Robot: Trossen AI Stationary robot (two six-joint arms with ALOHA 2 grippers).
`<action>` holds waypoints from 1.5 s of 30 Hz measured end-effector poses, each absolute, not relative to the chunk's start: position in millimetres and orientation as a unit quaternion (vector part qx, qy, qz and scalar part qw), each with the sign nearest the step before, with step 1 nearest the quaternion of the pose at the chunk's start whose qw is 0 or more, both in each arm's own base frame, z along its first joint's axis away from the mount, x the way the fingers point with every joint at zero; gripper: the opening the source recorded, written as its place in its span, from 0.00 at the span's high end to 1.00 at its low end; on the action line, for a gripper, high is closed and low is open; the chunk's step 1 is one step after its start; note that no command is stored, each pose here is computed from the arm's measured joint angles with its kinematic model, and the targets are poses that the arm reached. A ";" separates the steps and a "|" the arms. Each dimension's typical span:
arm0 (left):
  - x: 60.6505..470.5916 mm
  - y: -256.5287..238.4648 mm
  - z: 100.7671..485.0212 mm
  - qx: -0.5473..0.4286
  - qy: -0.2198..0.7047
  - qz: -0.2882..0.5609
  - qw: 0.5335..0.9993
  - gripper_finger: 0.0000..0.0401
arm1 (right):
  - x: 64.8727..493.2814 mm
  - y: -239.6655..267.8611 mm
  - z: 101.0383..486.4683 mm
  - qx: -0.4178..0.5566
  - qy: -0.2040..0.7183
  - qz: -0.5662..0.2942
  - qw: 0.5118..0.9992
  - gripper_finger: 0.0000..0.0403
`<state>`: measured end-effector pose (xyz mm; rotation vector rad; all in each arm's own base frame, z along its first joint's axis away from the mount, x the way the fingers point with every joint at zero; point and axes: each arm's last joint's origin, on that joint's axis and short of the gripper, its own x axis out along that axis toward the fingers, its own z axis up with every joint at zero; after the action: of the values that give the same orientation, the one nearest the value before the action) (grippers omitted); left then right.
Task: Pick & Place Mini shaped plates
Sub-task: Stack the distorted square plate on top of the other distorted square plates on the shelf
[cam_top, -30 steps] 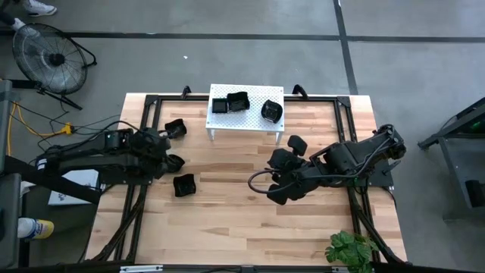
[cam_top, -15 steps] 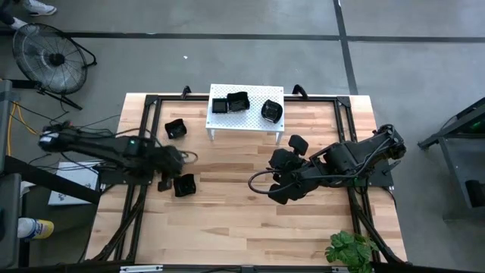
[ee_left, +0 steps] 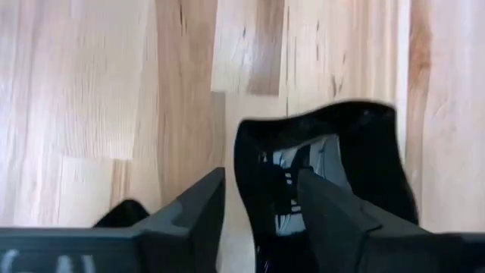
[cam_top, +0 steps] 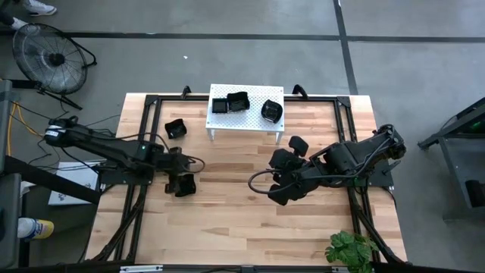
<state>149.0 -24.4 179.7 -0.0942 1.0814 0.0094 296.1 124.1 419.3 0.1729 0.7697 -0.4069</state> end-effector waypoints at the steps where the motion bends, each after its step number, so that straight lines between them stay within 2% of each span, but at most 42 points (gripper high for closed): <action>1: 148.2 -24.3 179.3 -0.044 0.518 0.005 0.854 0.58 | 296.1 124.2 419.2 0.085 0.373 -0.195 0.903 0.78; 6: 146.6 -24.3 176.2 -0.037 0.537 0.000 0.843 0.55 | 296.1 124.2 419.2 0.086 0.374 -0.195 0.903 0.78; 15: 151.8 -25.7 164.3 -0.041 0.577 0.003 0.815 0.55 | 296.1 124.2 419.2 0.087 0.373 -0.197 0.903 0.78; 22: 152.6 -26.3 162.8 -0.048 0.582 0.001 0.812 0.56 | 296.1 124.2 419.3 0.092 0.372 -0.199 0.902 0.78; 40: 152.2 -26.8 163.2 -0.065 0.583 0.000 0.810 0.97 | 296.1 124.2 419.5 0.094 0.371 -0.198 0.902 0.78; 45: 152.1 -26.9 163.2 -0.066 0.583 -0.002 0.810 0.99 | 296.1 124.2 419.5 0.094 0.371 -0.199 0.902 0.78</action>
<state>152.1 -26.9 163.2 -0.1409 1.2461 -0.0038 296.1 124.2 419.5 0.1946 0.7671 -0.4106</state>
